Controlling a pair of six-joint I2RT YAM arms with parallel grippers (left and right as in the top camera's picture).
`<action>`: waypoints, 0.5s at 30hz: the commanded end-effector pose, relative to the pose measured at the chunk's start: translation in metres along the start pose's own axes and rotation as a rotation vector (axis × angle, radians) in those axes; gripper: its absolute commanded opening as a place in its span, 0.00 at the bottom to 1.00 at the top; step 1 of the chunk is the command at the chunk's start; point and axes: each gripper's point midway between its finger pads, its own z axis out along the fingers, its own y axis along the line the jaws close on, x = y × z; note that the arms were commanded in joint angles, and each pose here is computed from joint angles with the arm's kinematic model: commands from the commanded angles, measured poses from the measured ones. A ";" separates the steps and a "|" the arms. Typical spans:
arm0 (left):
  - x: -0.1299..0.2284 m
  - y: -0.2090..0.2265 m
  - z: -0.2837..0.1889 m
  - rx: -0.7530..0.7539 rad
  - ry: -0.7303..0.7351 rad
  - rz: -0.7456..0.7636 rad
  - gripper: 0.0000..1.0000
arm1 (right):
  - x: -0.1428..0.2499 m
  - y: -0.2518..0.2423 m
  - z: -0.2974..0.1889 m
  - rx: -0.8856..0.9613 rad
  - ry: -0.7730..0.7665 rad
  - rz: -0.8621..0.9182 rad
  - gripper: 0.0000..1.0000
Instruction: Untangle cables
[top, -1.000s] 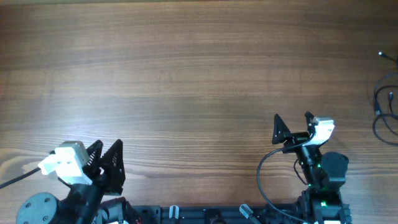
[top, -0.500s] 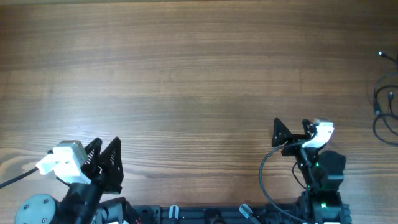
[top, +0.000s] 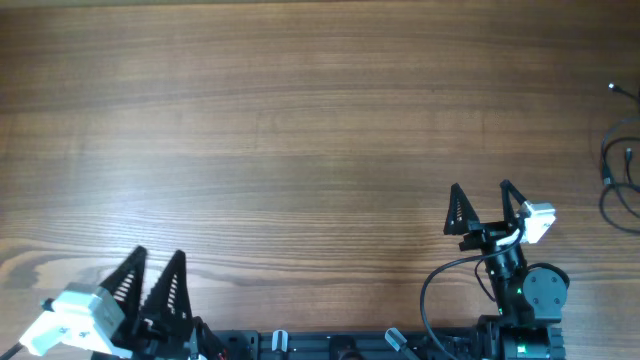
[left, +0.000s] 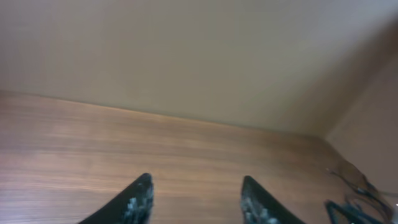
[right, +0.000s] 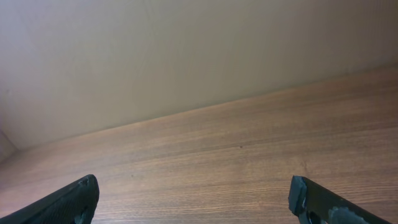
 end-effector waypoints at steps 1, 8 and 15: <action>0.009 -0.048 -0.014 0.255 0.043 0.019 0.43 | -0.003 0.001 -0.001 -0.006 -0.016 0.004 1.00; 0.032 -0.047 -0.083 0.075 -0.011 0.083 1.00 | -0.003 0.001 -0.001 -0.006 -0.016 0.004 1.00; 0.077 -0.034 -0.003 0.281 0.130 0.305 1.00 | -0.003 0.002 -0.001 -0.006 -0.016 0.004 1.00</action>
